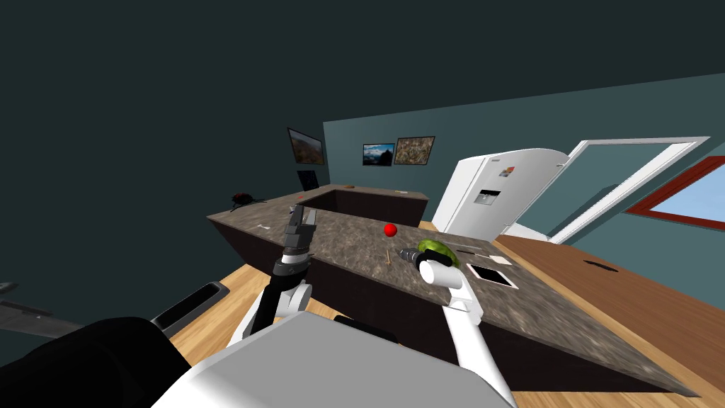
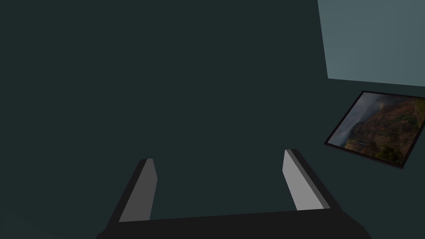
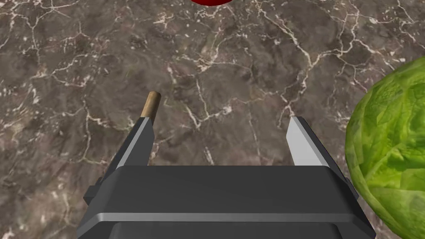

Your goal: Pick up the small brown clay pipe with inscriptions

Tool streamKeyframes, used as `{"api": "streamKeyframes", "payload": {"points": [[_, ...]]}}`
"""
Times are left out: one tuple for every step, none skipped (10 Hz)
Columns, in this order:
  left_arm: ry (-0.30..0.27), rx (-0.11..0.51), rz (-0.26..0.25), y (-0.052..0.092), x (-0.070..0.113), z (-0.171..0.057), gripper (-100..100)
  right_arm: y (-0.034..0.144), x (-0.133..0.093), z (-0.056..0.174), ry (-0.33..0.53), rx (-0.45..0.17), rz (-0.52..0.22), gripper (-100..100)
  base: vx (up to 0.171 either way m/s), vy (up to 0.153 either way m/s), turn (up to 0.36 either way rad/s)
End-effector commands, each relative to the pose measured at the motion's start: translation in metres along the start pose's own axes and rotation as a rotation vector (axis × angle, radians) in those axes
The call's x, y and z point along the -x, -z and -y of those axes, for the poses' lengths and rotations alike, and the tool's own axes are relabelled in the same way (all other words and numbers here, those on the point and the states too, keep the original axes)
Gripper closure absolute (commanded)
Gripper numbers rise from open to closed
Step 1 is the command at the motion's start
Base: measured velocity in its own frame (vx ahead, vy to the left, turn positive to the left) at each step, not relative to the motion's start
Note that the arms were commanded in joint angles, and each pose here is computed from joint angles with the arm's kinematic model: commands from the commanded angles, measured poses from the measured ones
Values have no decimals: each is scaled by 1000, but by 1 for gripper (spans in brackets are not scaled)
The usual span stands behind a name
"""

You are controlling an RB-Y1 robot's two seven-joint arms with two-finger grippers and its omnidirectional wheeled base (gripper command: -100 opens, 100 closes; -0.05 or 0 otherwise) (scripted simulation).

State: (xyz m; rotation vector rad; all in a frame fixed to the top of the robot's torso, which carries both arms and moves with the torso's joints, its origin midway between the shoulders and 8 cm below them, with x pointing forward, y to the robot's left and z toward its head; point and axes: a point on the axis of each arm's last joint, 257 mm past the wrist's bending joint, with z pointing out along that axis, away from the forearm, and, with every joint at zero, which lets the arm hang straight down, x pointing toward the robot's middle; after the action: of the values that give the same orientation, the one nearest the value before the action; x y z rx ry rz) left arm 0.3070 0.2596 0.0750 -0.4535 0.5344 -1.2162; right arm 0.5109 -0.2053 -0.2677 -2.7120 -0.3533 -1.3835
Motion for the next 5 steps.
{"api": "streamKeyframes", "payload": {"points": [[0,0,0,0,0,0,0,-3,9,5,-29,-18,38,-100,0,0,0],[0,0,0,0,0,0,0,-6,14,15,-78,-45,71,-100,0,0,0],[0,0,0,0,0,0,0,-6,17,16,-78,-48,83,-100,0,0,0],[0,0,0,0,0,0,0,-9,24,27,-124,-75,122,-100,0,0,0],[0,0,0,0,0,0,0,-11,28,38,-167,-101,152,-100,0,0,0]]}}
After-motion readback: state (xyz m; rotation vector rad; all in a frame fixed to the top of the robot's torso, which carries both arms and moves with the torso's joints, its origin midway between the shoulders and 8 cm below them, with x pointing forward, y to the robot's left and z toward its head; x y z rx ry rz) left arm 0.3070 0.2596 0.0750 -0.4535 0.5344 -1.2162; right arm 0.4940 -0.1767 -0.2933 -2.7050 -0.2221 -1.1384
